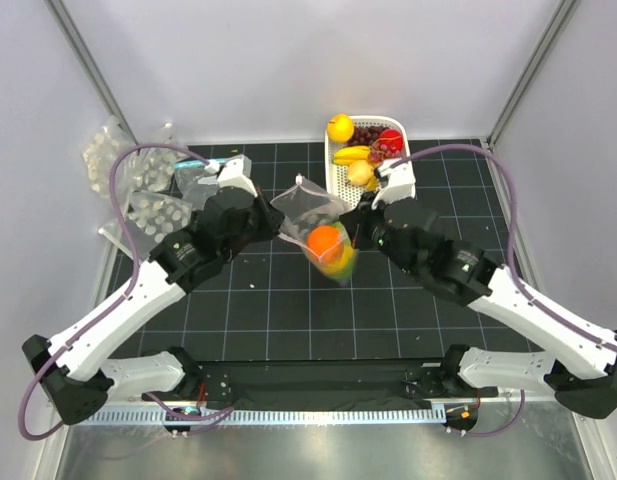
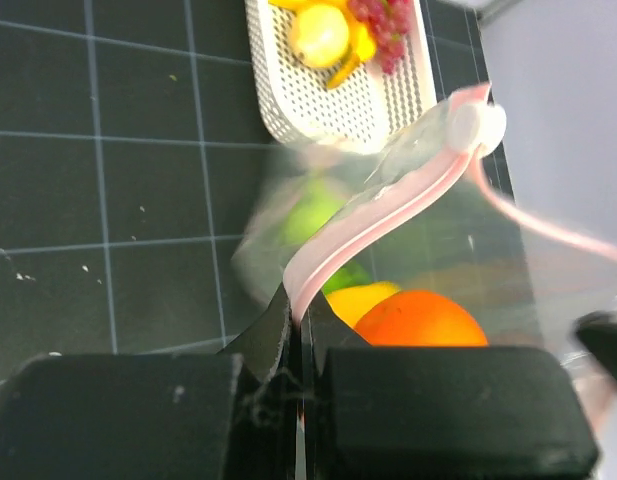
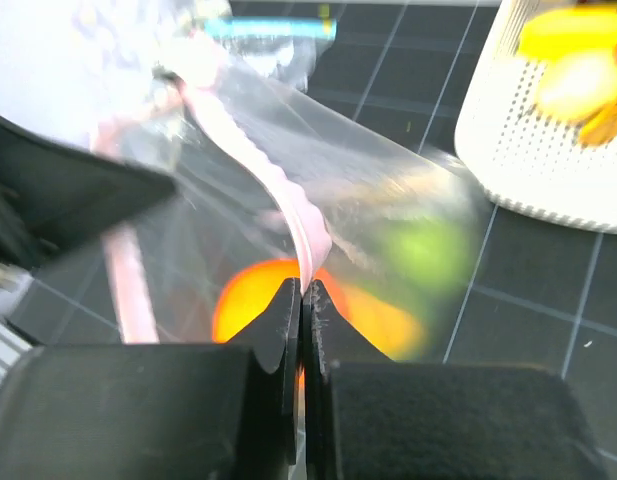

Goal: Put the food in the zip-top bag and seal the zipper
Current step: Adjust the zipper food storage bag at the center of the board, then pick up the fake fruit from the bin.

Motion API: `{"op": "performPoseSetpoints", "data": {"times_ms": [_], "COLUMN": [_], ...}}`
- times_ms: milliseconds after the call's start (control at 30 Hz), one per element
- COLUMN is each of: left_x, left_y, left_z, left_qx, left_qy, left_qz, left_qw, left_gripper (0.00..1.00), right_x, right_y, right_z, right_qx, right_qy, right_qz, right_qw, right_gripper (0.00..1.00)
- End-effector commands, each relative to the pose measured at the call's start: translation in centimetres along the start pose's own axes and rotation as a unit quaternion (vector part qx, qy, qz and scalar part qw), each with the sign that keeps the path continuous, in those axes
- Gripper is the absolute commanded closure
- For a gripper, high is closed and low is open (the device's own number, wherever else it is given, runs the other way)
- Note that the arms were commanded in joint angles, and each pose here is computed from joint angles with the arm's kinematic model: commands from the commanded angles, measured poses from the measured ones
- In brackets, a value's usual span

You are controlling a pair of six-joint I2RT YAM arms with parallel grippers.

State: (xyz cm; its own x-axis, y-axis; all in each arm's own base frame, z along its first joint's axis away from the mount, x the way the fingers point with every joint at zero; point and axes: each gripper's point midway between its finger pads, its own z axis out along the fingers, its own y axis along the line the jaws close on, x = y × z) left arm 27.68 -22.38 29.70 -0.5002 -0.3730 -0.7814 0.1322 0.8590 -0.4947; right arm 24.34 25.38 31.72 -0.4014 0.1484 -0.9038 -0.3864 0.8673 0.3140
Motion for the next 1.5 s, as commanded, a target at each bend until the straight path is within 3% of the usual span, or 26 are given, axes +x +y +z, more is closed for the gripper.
{"op": "performPoseSetpoints", "data": {"times_ms": [0, 167, 433, 567, 633, 733, 767, 800, 867, 1200, 1467], "left_x": [-0.6, -0.1, 0.0, -2.3, -2.8, -3.1, -2.9, -2.3, -1.7, 0.3, 0.9], "left_y": [-2.1, -3.4, -3.5, -2.5, -1.5, -0.1, 0.1, 0.7, 1.4, 3.2, 3.0], "left_z": [-1.1, -2.1, -2.2, -2.6, -2.1, -1.8, -1.7, -1.0, -0.5, 0.3, 1.5], "left_qx": [0.029, 0.047, 0.042, 0.019, 0.000, -0.022, -0.025, -0.031, -0.040, -0.042, -0.047], "left_qy": [0.040, 0.092, 0.103, 0.044, 0.010, -0.017, -0.020, -0.021, -0.028, -0.043, -0.035], "left_qz": [0.013, 0.028, 0.036, 0.015, 0.010, 0.013, 0.015, 0.017, 0.017, -0.002, -0.006], "left_qw": [0.999, 0.994, 0.993, 0.999, 1.000, 1.000, 0.999, 0.999, 0.999, 0.998, 0.998], "left_gripper": [1.00, 1.00, 1.00, 1.00, 1.00, 1.00, 1.00, 1.00, 1.00, 1.00, 1.00], "right_x": [-1.6, -0.8, -1.6, -0.7, 1.3, 2.3, 2.6, 3.4, 3.1, 3.8, 6.9], "right_y": [-1.3, -1.8, -2.1, -1.6, -1.9, -1.9, -2.0, -2.1, -1.2, -2.7, -6.7], "right_z": [-1.4, 0.8, 1.7, 2.3, 3.1, 4.1, 4.2, 4.2, 3.3, -2.2, -7.2], "right_qx": [0.047, 0.083, 0.077, 0.045, 0.040, 0.027, 0.024, 0.021, -0.003, 0.020, 0.065], "right_qy": [0.028, 0.060, 0.056, 0.028, 0.044, 0.029, 0.027, 0.032, 0.029, 0.046, 0.058], "right_qz": [-0.044, -0.085, -0.072, -0.052, -0.070, -0.082, -0.080, -0.077, -0.044, 0.122, 0.190], "right_qw": [0.998, 0.991, 0.993, 0.997, 0.996, 0.996, 0.996, 0.996, 0.999, 0.991, 0.978], "right_gripper": [0.99, 0.99, 0.99, 0.99, 0.96, 0.81, 0.46, 0.28, 0.07, 0.01, 0.01]}}
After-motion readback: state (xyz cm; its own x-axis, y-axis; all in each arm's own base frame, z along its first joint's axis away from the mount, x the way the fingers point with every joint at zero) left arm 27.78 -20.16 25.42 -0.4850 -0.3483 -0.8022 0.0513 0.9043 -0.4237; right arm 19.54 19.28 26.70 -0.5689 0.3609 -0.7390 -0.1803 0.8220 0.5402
